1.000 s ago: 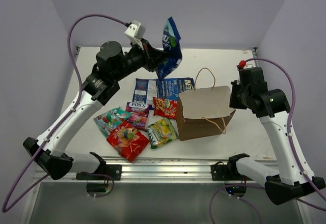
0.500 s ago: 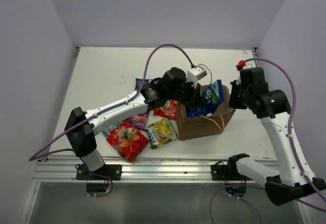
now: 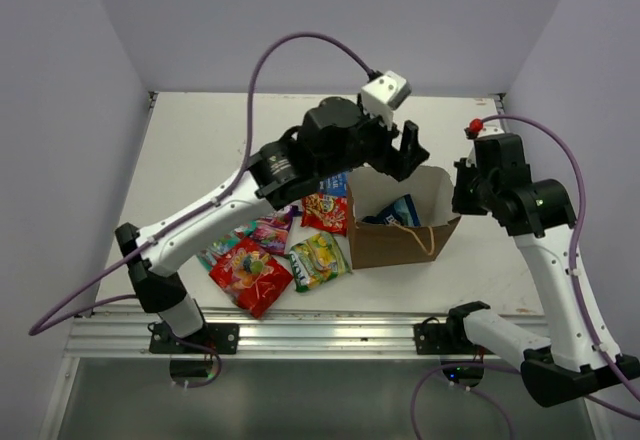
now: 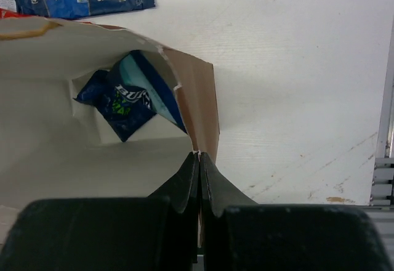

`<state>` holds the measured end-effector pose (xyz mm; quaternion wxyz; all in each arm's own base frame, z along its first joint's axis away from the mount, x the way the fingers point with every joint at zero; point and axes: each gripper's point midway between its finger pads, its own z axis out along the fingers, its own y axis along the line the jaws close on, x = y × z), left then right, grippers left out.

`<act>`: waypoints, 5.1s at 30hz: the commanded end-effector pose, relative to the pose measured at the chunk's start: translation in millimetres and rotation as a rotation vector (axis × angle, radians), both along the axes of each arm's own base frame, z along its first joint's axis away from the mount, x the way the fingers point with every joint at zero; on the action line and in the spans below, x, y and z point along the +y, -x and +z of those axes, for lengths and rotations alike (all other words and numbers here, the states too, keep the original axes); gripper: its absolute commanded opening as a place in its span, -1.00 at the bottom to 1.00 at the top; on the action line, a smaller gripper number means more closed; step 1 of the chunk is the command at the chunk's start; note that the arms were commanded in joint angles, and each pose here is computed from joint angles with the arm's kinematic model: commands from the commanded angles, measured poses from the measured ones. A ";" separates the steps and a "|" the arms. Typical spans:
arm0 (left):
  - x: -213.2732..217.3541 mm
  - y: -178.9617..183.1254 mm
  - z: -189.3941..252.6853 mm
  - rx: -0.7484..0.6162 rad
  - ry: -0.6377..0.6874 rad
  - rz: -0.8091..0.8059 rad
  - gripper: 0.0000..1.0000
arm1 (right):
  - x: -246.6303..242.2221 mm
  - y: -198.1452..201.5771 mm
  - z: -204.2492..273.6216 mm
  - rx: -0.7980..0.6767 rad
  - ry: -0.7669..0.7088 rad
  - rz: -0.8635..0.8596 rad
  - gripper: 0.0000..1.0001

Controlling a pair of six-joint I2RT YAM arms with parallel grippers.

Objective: Place the snacks into the paper bag

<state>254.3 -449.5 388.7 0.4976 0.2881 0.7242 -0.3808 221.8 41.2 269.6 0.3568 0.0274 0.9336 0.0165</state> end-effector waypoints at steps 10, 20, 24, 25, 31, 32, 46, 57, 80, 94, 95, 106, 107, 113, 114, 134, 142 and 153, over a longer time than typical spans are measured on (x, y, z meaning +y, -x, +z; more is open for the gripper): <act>185.1 -181.2 -123.9 0.110 -0.219 0.766 0.70 | -0.4 -7.3 26.1 -0.076 0.007 0.016 -1.00; 158.4 -259.0 -235.3 0.167 -0.470 0.727 0.72 | -0.8 -13.8 25.8 -0.073 0.012 -0.003 -1.00; 157.1 -256.1 -301.1 0.238 -0.574 0.684 0.73 | -2.1 -12.0 25.4 -0.068 0.011 -0.014 -1.00; 156.2 -255.6 -304.0 0.243 -0.576 0.678 0.73 | -2.1 -12.1 26.4 -0.071 0.010 -0.014 -1.00; 170.3 -236.2 -349.8 0.315 -0.659 0.679 0.74 | -1.4 -12.8 27.5 -0.065 0.006 -0.018 -1.00; 174.4 -230.4 -359.2 0.329 -0.681 0.674 0.74 | -1.1 -12.8 27.5 -0.065 0.005 -0.017 -1.00; 167.4 -212.7 -374.0 0.353 -0.687 0.610 -0.75 | 4.5 -14.0 31.8 -0.074 -0.023 -0.002 -1.00; 171.8 -199.1 -162.0 0.126 -0.361 0.792 -1.00 | 4.5 -13.5 34.8 -0.080 -0.024 0.000 -1.00; 46.2 -4.4 -43.4 0.004 -0.027 0.370 -1.00 | 9.8 2.3 37.1 -0.093 -0.077 0.022 -1.00; 36.0 2.8 -63.4 -0.104 -0.235 0.471 -0.76 | 8.2 13.0 38.6 -0.102 -0.084 0.026 -1.00; 36.4 0.9 -71.0 -0.106 -0.277 0.481 -0.77 | 8.1 13.3 38.9 -0.106 -0.087 0.025 -1.00; 68.2 -4.6 -119.9 -0.106 -0.516 0.603 -0.98 | 9.0 15.6 37.9 -0.102 -0.087 0.038 -1.00; 66.7 -4.0 -116.7 -0.104 -0.504 0.589 -0.85 | 9.3 15.8 35.9 -0.097 -0.088 0.038 -1.00; 45.3 13.2 -39.8 -0.162 -0.251 0.477 0.35 | 11.1 14.9 28.6 -0.082 -0.091 0.041 -1.00; 46.6 15.4 -8.2 -0.165 -0.161 0.482 0.44 | 11.4 14.8 27.3 -0.079 -0.093 0.042 -1.00; 281.6 -177.4 -232.6 0.244 -0.396 1.008 0.75 | 12.7 12.8 29.4 -0.088 -0.100 0.041 -1.00; 285.4 -192.5 -292.7 0.317 -0.459 0.949 0.75 | 11.5 15.2 29.5 -0.086 -0.097 0.039 -1.00; 292.1 -166.9 -383.5 0.476 -0.527 0.865 0.74 | 16.8 10.5 36.5 -0.094 -0.115 0.054 -1.00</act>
